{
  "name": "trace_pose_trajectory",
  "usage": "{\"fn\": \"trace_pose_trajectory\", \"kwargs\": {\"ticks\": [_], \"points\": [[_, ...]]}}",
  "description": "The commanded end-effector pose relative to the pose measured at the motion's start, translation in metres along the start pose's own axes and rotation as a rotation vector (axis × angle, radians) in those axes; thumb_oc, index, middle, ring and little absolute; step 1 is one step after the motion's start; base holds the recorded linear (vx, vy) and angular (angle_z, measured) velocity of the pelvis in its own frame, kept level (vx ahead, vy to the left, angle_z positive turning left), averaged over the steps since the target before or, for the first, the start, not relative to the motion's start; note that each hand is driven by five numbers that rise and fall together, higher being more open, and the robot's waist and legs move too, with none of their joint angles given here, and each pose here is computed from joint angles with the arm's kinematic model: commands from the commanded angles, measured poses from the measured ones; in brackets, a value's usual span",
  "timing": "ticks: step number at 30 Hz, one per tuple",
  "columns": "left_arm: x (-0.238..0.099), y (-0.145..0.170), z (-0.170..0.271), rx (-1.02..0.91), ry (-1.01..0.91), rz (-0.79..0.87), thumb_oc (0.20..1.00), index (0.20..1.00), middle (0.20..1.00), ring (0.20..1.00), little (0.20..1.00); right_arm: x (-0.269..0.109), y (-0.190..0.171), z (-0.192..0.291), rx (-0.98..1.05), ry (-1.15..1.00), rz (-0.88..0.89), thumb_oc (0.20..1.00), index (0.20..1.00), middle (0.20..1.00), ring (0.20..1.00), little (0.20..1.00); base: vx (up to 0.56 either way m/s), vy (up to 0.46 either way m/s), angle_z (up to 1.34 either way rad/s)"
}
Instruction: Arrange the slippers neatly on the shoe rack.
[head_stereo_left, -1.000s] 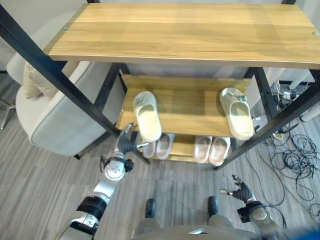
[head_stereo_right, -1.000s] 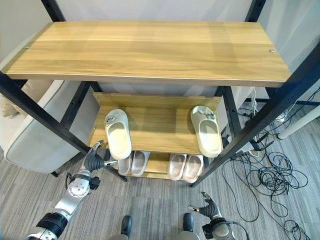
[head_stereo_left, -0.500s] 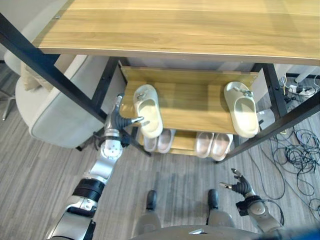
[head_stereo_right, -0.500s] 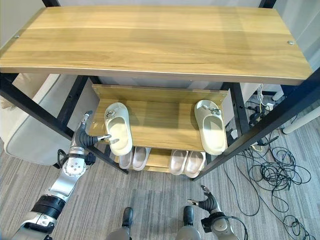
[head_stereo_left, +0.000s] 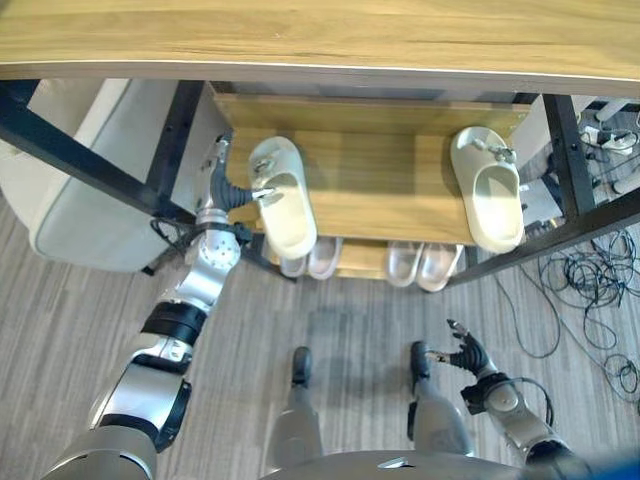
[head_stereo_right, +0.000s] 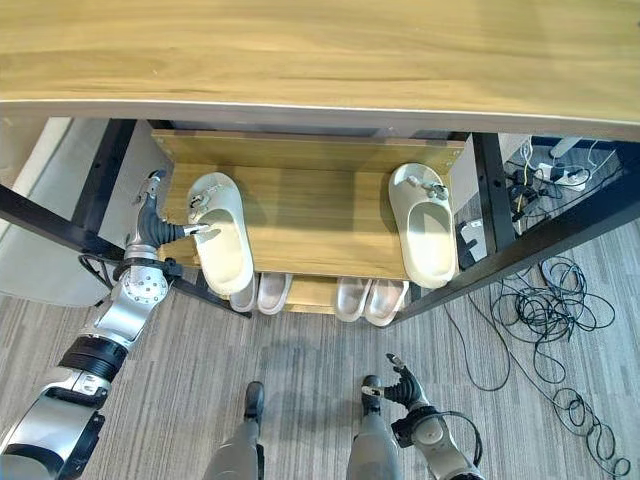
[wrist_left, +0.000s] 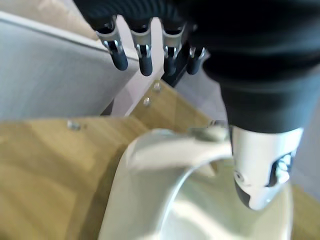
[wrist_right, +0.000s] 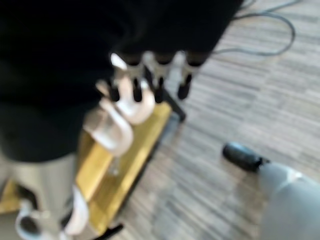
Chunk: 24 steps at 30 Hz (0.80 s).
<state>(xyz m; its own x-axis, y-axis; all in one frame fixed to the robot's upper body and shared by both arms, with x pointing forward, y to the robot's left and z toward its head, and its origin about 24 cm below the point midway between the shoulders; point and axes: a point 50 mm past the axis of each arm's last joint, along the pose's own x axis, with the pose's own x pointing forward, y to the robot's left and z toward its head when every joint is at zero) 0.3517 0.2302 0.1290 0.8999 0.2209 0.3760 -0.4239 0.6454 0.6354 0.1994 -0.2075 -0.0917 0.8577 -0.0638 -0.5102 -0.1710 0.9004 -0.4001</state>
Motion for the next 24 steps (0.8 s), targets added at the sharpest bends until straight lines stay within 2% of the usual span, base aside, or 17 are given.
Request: {"fn": "trace_pose_trajectory", "kwargs": {"ticks": [1,11,12,13,14,20,24], "points": [[0.024,0.021,0.012,0.067,-0.046,0.108,1.000,1.000,1.000,1.000,1.000,0.003,-0.007,0.018,0.007,-0.094,-0.036,1.000,1.000,1.000,1.000,1.000,0.00,0.000,0.00],[0.035,0.018,0.025,0.070,-0.041,0.163,1.000,1.000,1.000,1.000,1.000,0.008,-0.009,0.034,0.015,-0.151,-0.069,1.000,1.000,1.000,1.000,1.000,0.00,0.000,0.00],[0.035,0.017,0.025,0.067,-0.034,0.170,0.589,0.589,0.589,0.589,0.589,0.008,-0.009,0.034,0.018,-0.152,-0.070,1.000,1.000,1.000,1.000,1.000,0.00,0.000,0.00],[0.035,0.017,0.025,0.067,-0.034,0.170,0.555,0.555,0.555,0.555,0.555,0.008,-0.009,0.034,0.018,-0.152,-0.070,1.000,1.000,1.000,1.000,1.000,0.00,0.000,0.00],[0.040,0.022,0.032,0.069,-0.045,0.217,0.200,0.200,0.200,0.200,0.200,0.007,-0.008,0.035,0.013,-0.159,-0.066,1.000,1.000,1.000,1.000,1.000,0.00,0.000,0.00],[0.041,0.022,0.050,0.077,-0.119,0.251,0.200,0.200,0.200,0.200,0.200,0.005,-0.007,0.035,0.012,-0.169,-0.060,1.000,1.000,1.000,1.000,1.000,0.00,0.000,0.00],[0.023,0.001,0.060,0.000,-0.161,0.208,0.200,0.200,0.200,0.200,0.200,0.006,-0.004,0.038,0.030,-0.175,-0.052,1.000,1.000,1.000,1.000,1.000,0.00,0.000,0.00]]}}
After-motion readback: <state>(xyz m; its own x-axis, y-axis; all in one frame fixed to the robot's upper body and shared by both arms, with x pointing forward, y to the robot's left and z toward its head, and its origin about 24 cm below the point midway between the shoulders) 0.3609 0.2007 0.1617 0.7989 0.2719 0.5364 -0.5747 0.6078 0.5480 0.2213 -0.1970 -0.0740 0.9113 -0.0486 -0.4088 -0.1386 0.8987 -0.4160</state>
